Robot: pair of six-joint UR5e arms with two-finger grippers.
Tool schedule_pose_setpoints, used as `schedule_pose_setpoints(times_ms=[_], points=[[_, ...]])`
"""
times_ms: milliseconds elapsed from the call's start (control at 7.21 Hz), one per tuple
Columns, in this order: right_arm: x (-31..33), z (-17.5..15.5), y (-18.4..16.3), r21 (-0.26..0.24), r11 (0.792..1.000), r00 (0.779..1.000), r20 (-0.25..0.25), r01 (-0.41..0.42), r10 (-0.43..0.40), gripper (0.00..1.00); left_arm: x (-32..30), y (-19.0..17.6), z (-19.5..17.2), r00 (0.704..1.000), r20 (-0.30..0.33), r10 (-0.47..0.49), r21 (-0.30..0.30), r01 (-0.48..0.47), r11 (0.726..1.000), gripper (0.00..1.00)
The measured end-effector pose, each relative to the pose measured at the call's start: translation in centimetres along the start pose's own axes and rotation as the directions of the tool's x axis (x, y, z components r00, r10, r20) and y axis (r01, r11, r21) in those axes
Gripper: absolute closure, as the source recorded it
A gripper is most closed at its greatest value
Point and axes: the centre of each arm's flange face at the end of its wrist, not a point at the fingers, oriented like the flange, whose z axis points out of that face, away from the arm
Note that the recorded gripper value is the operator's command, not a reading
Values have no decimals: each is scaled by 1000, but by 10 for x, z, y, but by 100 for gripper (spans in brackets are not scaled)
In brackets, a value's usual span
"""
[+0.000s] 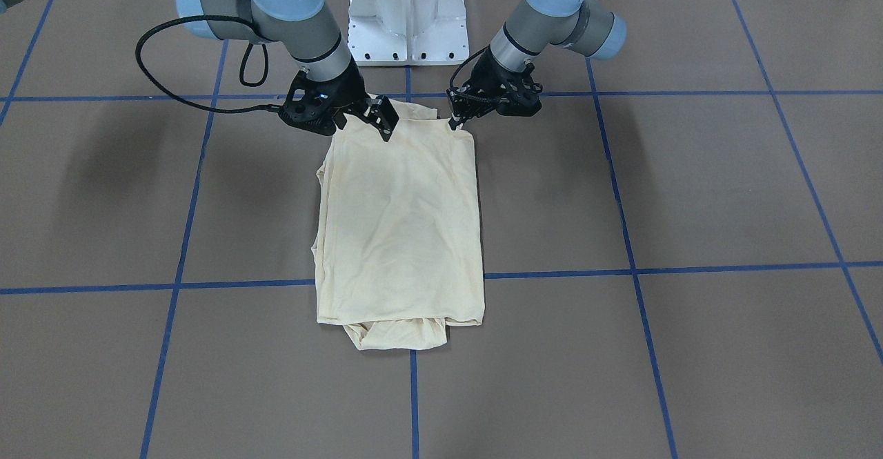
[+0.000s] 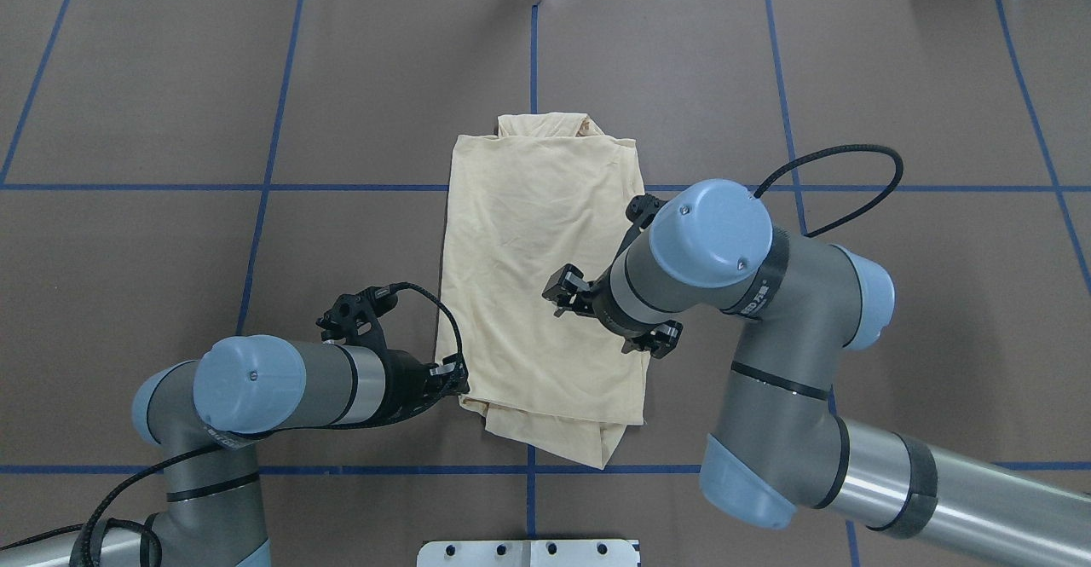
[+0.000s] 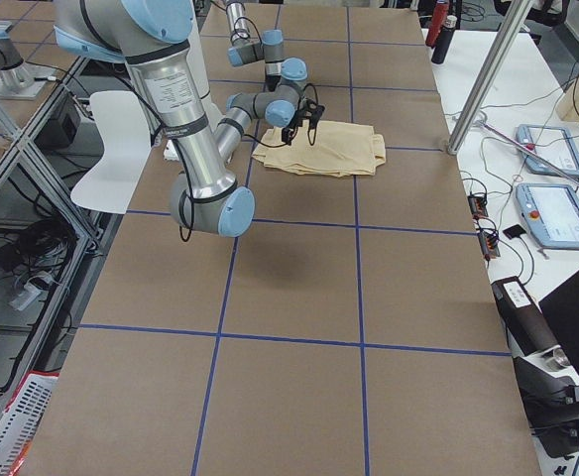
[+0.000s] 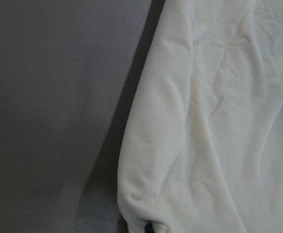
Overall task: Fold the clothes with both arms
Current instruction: 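Move the right gripper to the shirt's other near corner and grasp it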
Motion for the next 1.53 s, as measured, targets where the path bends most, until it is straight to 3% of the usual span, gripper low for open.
schedule_pose_setpoints(times_ms=[139,693,1526], points=[[6,14,20,23,997,997,-6,-74,74,0,0,-1,0,1000,-1,0,1,0,1000,100],[24,40,50,67,983,984,-21,-173,175,0,1,-4,-2,1000,-2,-2,6,2,1000,100],[50,60,70,60,974,973,-69,-217,221,0,2,-4,-2,1000,-3,-2,7,2,1000,100]])
